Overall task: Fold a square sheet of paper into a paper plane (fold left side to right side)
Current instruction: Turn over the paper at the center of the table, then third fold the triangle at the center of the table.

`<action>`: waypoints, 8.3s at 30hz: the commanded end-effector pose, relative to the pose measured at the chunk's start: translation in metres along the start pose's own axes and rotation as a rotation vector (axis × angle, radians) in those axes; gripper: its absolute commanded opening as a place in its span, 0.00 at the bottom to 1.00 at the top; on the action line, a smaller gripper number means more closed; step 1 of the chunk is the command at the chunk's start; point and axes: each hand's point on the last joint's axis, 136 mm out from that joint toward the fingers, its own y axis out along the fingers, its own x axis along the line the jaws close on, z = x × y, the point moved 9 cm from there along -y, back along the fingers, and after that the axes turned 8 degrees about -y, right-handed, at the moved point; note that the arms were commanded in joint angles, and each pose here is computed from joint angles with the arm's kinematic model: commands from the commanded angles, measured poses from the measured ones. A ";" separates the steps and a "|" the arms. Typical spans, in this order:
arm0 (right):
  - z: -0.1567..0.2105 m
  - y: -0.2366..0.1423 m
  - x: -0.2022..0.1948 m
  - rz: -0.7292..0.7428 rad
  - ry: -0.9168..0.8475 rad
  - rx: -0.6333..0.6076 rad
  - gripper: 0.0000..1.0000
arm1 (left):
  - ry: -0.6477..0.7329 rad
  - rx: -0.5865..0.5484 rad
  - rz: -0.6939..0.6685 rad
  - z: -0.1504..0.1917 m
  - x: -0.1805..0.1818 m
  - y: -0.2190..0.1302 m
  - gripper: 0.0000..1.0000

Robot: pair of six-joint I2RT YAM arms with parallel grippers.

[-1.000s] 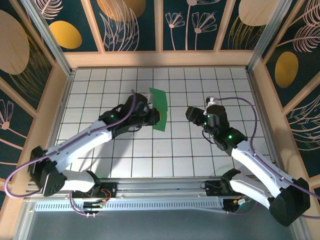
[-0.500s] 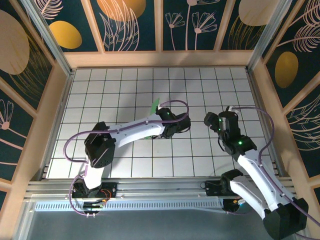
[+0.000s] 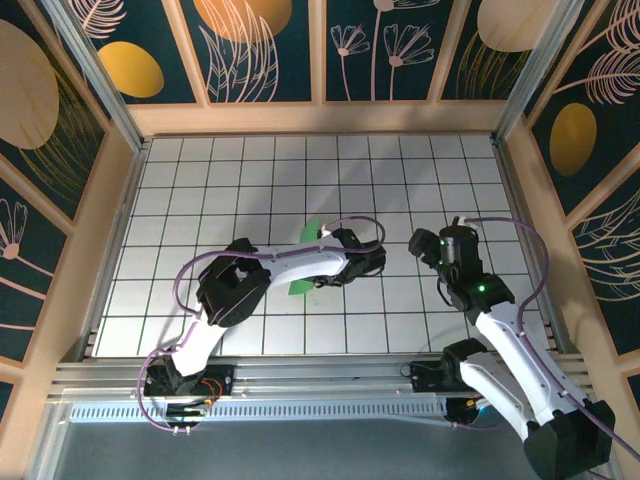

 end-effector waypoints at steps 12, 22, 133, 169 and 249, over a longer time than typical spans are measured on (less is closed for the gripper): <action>0.006 0.003 0.004 -0.079 0.002 0.044 0.87 | -0.051 0.166 0.283 -0.001 -0.042 0.005 0.18; 0.012 0.012 0.011 -0.149 -0.014 0.123 0.87 | -0.123 0.236 0.547 -0.023 -0.044 -0.012 0.36; 0.119 0.136 0.101 -0.404 -0.040 0.687 0.00 | -0.262 0.393 1.055 -0.013 0.051 0.082 0.36; 0.122 0.136 0.099 -0.408 -0.037 0.690 0.00 | -0.287 0.319 1.057 -0.030 0.050 0.064 0.36; 0.194 0.006 0.189 -0.417 -1.143 -0.010 0.30 | -0.567 0.508 1.042 -0.001 0.068 0.052 0.00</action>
